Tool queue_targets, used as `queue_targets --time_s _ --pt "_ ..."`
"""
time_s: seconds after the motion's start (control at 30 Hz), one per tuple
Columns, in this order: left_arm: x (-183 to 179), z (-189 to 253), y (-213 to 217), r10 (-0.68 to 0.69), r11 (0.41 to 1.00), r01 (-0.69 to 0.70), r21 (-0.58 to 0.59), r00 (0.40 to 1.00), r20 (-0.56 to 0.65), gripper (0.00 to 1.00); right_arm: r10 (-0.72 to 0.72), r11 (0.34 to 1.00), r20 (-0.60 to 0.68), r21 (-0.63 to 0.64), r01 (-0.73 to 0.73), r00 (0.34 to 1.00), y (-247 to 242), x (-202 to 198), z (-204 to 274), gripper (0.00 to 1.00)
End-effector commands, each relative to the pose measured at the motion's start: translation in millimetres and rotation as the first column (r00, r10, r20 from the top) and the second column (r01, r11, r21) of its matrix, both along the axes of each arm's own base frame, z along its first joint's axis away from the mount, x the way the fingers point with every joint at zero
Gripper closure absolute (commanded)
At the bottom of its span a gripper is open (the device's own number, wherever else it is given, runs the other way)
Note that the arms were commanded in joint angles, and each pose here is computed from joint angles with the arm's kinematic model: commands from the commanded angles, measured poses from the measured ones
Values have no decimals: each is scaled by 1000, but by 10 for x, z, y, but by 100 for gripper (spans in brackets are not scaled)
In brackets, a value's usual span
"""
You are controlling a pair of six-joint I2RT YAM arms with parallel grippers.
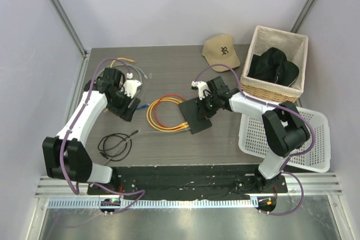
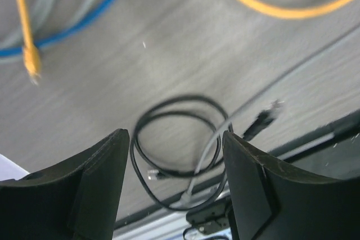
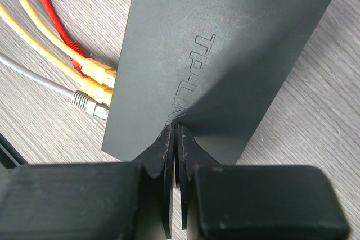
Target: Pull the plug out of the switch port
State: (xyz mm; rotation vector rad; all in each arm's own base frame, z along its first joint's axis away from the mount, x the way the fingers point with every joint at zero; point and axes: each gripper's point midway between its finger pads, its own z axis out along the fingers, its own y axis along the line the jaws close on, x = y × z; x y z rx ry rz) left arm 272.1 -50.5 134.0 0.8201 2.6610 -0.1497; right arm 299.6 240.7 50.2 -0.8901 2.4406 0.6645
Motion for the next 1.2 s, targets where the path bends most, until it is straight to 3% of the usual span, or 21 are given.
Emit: queue_targets --time_s 0.0,0.1,0.13,0.2,0.37,0.4,0.43,0.63,0.67,0.73,0.77,0.8,0.83,0.93,1.0,1.07,1.1,1.17 --pt "-267 -41 45 -88 996 88 12 996 -10 29 -6 1000 -5 -26 5 1000 -52 -48 -92 91" --pt "-390 40 -252 -164 976 158 -152 986 -28 29 -6 1000 -7 -29 6 1000 -55 -49 -104 91" --pt "-408 147 -495 -207 942 193 -275 978 -25 29 -6 1000 -9 -30 6 1000 -54 -46 -110 91" --pt "-410 212 -713 -245 905 213 -368 968 -45 30 -7 1000 -9 -28 7 1000 -41 -30 -106 91" --pt "-28 254 -1306 -166 788 1 -616 963 -211 28 -10 999 -1 -31 10 1000 -35 7 -87 91" --pt "91 251 -1366 -157 774 -4 -633 967 -199 23 -10 999 8 -32 10 1000 -40 17 -68 90" --pt "159 266 -1433 -164 769 4 -639 968 -191 4 -6 999 18 -42 7 1000 -58 23 -61 90" --pt "457 137 -1731 -160 758 -38 -651 957 -241 0 5 998 41 -70 -3 999 -160 -50 -56 89" --pt "493 104 -1748 -139 769 -54 -637 958 -249 0 8 997 37 -73 -5 999 -178 -80 -71 89" --pt "634 -13 -1689 35 864 -144 -483 973 -227 0 13 997 39 -79 -10 999 -208 -108 -53 88" --pt "713 -45 -1550 127 922 -168 -348 982 -137 0 26 996 47 -87 -22 999 -222 -109 -45 88" --pt "725 159 -1409 155 958 -147 -244 988 11 0 27 995 53 -95 -22 998 -235 -108 -38 87" --pt "754 258 -1224 185 982 -175 -68 965 184 0 30 994 57 -105 -24 998 -254 -110 -40 87" --pt "744 534 -1148 225 973 -228 -34 909 351 0 35 993 76 -119 -26 997 -289 -94 -31 85" --pt "747 366 -1045 279 953 -302 16 900 335 0 36 992 75 -126 -26 997 -303 -101 -36 85" --pt "713 53 -1064 370 924 -382 24 906 205 0 37 992 78 -126 -27 996 -301 -83 -18 85" --pt "766 79 -1132 394 918 -396 -27 902 174 0 41 991 71 -131 -32 997 -307 -103 -22 84" --pt "729 215 -1424 289 952 -273 -137 949 123 0 43 990 81 -137 -31 996 -313 -82 4 85"
